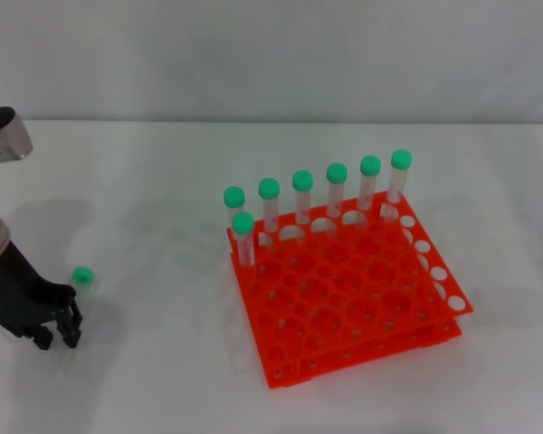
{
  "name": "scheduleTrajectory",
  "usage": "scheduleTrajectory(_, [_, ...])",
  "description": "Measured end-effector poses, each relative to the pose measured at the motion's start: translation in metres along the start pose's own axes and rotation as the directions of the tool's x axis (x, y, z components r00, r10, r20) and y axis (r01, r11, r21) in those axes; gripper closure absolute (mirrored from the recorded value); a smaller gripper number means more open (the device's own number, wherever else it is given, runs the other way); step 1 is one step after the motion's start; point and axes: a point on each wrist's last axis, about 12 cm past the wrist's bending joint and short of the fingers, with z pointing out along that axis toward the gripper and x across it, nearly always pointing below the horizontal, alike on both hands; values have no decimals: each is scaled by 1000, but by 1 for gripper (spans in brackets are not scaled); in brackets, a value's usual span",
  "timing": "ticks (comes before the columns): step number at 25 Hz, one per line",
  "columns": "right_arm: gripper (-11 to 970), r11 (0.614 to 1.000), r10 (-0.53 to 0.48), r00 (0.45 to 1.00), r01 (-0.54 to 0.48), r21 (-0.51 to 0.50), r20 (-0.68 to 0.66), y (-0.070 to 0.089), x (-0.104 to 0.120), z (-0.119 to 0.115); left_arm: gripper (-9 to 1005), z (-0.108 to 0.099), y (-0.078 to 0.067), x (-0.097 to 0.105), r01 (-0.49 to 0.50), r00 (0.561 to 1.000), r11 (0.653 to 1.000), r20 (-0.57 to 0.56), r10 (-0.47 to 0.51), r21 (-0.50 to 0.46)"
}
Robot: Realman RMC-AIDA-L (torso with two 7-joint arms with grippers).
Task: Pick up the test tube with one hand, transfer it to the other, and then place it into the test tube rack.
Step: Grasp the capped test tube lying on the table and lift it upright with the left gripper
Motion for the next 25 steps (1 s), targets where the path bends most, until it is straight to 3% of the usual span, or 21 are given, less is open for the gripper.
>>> scheduleTrajectory(6, [148, 1000, 2, 1000, -2, -3, 6, 1, -2, 3, 716, -1, -3, -2, -12, 1000, 1000, 3, 12, -2])
scheduleTrajectory(11, [148, 1000, 4, 1000, -4, -7, 7, 3, -2, 4, 775, -2, -5, -3, -21, 1000, 1000, 7, 21, -4])
scheduleTrajectory(19, [148, 1000, 8, 1000, -7, -8, 8, 4, -3, 4, 802, -8, -6, -10, -36, 997, 999, 64, 33, 33])
scheduleTrajectory(25, [148, 1000, 14, 1000, -14, -8, 1, 3, -1, 2, 802, -18, 2, -15, -66, 986, 990, 158, 46, 122])
